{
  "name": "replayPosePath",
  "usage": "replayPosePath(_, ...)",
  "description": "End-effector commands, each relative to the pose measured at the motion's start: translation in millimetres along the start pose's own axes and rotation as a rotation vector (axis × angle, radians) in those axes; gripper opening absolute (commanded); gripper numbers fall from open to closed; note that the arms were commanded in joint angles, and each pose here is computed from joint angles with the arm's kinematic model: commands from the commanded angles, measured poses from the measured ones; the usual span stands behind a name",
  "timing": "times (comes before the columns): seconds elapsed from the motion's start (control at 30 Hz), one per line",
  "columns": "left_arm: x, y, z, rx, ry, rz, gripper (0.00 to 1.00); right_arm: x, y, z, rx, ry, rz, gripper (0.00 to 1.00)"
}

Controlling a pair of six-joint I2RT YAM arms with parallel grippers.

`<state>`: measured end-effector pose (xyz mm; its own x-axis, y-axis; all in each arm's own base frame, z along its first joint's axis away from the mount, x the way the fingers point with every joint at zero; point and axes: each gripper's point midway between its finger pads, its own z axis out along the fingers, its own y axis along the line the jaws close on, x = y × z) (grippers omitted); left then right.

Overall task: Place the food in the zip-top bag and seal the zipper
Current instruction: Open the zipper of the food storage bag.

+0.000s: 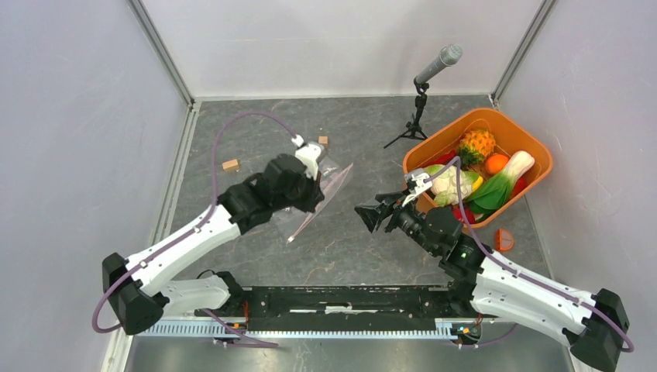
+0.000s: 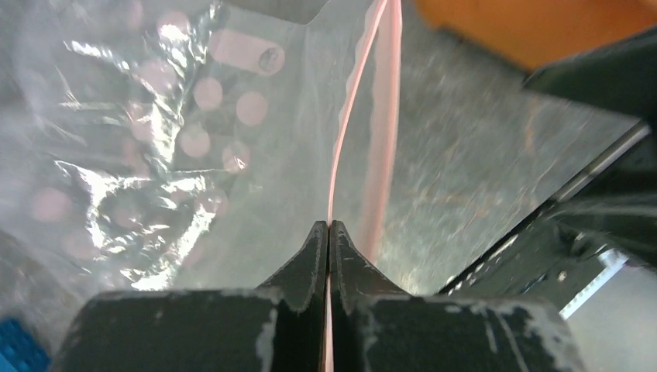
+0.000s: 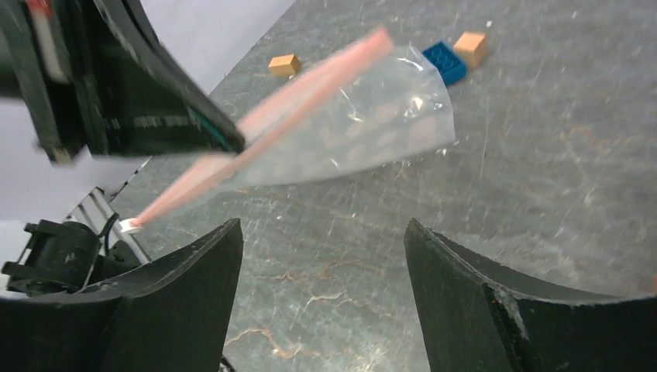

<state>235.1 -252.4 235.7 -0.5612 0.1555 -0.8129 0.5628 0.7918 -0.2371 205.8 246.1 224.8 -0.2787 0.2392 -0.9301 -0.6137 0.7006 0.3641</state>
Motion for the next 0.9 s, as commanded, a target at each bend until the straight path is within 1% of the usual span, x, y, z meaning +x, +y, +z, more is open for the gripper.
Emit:
replayPosePath(0.0,27.1,3.8,8.1,-0.118,0.004,-0.074,0.02,6.4,1.6,2.2,0.030,-0.001,0.220,0.79)
replayPosePath(0.17,32.3,-3.7,12.1,-0.179,-0.026,-0.072,0.02,14.2,-0.4,6.0,0.069,0.019,0.340,0.78)
replayPosePath(0.3,34.3,-19.6,17.1,-0.165,-0.042,-0.057,0.02,31.3,-1.2,13.3,0.104,0.087,0.395,0.76)
replayPosePath(0.33,36.1,-23.0,19.4,-0.157,-0.047,-0.059,0.02,35.8,0.0,15.5,0.104,0.103,0.414,0.74)
replayPosePath(0.43,40.9,-27.9,23.8,-0.143,-0.058,-0.078,0.02,39.0,16.2,20.4,0.018,0.114,0.461,0.69)
replayPosePath(0.5,44.1,-27.9,25.7,-0.145,-0.049,-0.071,0.02,41.9,20.8,21.5,-0.008,0.119,0.484,0.68)
replayPosePath(0.67,49.6,-29.5,29.4,-0.150,-0.040,-0.075,0.02,43.9,17.5,23.0,0.008,0.115,0.482,0.68)
replayPosePath(0.73,50.0,-34.7,30.2,-0.128,-0.040,-0.072,0.02,50.8,9.9,23.6,0.050,0.129,0.479,0.62)
replayPosePath(0.77,50.4,-39.2,31.4,-0.105,-0.039,-0.066,0.02,53.7,6.3,23.6,0.074,0.139,0.481,0.60)
replayPosePath(0.87,52.9,-47.5,33.5,-0.065,-0.023,-0.050,0.02,55.5,2.4,24.4,0.093,0.136,0.476,0.60)
